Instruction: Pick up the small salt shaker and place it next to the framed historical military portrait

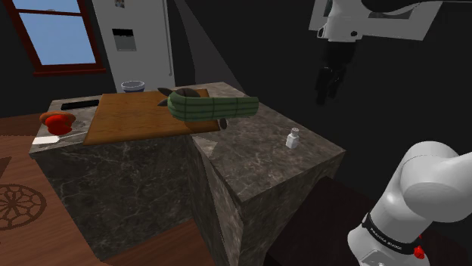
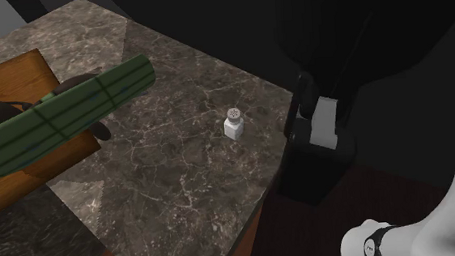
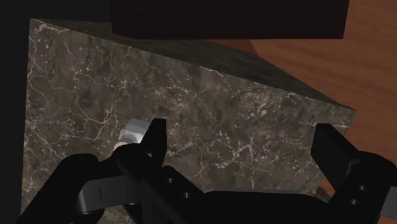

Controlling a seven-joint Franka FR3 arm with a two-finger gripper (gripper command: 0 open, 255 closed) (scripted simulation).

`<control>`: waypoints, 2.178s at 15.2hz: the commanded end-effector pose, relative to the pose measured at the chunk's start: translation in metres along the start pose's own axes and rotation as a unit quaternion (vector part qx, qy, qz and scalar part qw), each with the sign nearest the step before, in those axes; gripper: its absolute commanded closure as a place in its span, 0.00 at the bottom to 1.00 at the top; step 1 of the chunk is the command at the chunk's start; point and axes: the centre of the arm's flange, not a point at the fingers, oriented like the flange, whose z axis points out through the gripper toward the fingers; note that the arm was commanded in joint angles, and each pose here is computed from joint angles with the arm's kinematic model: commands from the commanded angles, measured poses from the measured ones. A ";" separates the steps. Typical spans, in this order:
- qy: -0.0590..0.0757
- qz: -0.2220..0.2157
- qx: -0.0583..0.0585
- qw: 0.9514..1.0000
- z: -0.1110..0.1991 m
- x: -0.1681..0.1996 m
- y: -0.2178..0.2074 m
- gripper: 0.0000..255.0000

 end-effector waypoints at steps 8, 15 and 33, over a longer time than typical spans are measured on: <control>0.022 0.043 -0.017 0.999 0.072 0.035 0.036 0.00; 0.044 0.086 -0.035 0.995 0.140 0.070 0.076 0.00; 0.067 0.131 -0.052 0.988 0.247 0.110 0.129 0.00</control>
